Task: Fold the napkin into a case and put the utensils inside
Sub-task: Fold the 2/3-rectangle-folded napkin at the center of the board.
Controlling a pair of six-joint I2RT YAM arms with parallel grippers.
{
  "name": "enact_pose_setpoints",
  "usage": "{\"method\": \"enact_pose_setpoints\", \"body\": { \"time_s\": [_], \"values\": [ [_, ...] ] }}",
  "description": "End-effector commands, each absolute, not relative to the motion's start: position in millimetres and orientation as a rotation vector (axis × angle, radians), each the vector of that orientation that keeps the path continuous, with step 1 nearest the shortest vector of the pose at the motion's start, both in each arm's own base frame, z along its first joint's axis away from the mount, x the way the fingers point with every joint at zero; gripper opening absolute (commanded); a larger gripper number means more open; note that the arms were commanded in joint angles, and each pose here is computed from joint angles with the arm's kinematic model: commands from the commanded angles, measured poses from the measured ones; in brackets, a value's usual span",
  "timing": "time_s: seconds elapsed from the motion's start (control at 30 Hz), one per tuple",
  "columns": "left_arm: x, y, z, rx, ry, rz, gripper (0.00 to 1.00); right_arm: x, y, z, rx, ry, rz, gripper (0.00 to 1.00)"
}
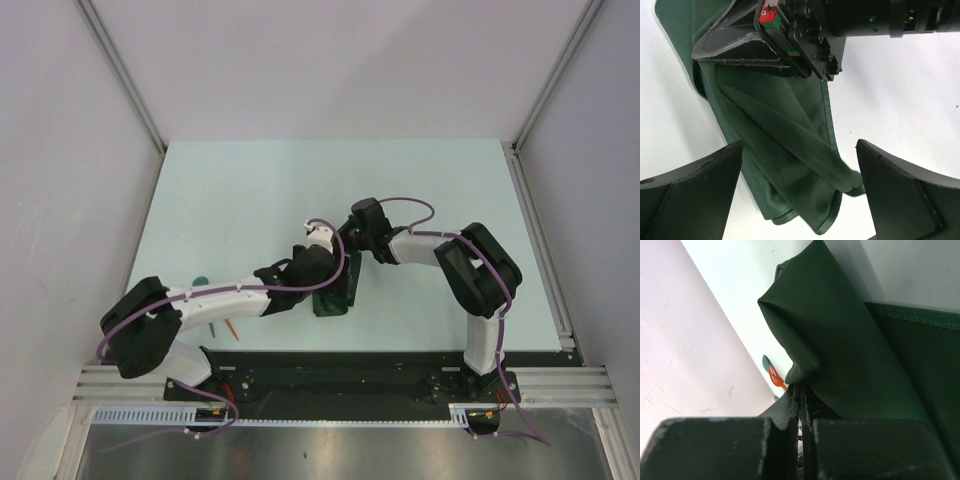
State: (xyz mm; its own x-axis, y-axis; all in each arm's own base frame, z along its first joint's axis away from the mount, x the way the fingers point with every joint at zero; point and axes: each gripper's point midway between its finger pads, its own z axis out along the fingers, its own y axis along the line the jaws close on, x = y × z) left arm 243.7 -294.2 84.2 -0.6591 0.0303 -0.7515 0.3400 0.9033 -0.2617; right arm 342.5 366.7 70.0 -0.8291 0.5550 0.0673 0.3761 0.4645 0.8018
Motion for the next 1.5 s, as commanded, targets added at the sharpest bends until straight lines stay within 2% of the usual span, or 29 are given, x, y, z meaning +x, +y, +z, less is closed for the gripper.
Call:
{"method": "enact_pose_setpoints", "body": {
  "time_s": [0.0, 0.1, 0.2, 0.3, 0.33, 0.6, 0.63, 0.8, 0.87, 0.9, 1.0, 1.03, 1.23, 1.4, 1.47],
  "values": [
    [243, -301, 83, 0.191, 2.323, -0.472, 1.00, 352, 372, 87, 0.788, 2.463, 1.304, 0.00],
    [242, -304, 77, 0.201, 2.331, -0.478, 0.98, 353, 372, 86, 0.793, 2.462, 1.301, 0.00],
    [241, -304, 74, 0.220, 2.336, -0.478, 0.91, 354, 371, 86, 0.800, 2.460, 1.296, 0.00],
    [239, -301, 75, 0.238, 2.333, -0.470, 0.79, 354, 368, 84, 0.804, 2.460, 1.282, 0.00],
    [240, -300, 77, 0.243, 2.327, -0.468, 0.73, 355, 367, 84, 0.801, 2.458, 1.280, 0.00],
    [234, -284, 76, 0.252, 2.319, -0.507, 0.49, 355, 367, 77, 0.739, 2.476, 1.291, 0.01],
    [236, -280, 77, 0.243, 2.322, -0.516, 0.43, 356, 366, 78, 0.725, 2.470, 1.292, 0.01],
    [234, -277, 69, 0.269, 2.341, -0.566, 0.35, 357, 363, 75, 0.712, 2.466, 1.302, 0.03],
    [235, -276, 67, 0.280, 2.345, -0.570, 0.27, 359, 363, 76, 0.689, 2.461, 1.302, 0.05],
    [235, -276, 66, 0.280, 2.345, -0.571, 0.26, 359, 363, 76, 0.674, 2.460, 1.306, 0.06],
    [235, -273, 64, 0.280, 2.349, -0.576, 0.22, 362, 361, 84, 0.560, 2.438, 1.333, 0.22],
    [236, -270, 62, 0.275, 2.356, -0.573, 0.21, 362, 360, 87, 0.529, 2.429, 1.330, 0.32],
    [232, -264, 53, 0.279, 2.379, -0.579, 0.18, 364, 338, 106, 0.222, 2.423, 1.232, 0.57],
    [235, -262, 52, 0.262, 2.369, -0.596, 0.13, 362, 300, 102, 0.055, 2.505, 0.978, 0.62],
    [236, -262, 52, 0.260, 2.370, -0.601, 0.13, 363, 277, 82, 0.013, 2.570, 0.869, 0.59]
  ]
}}
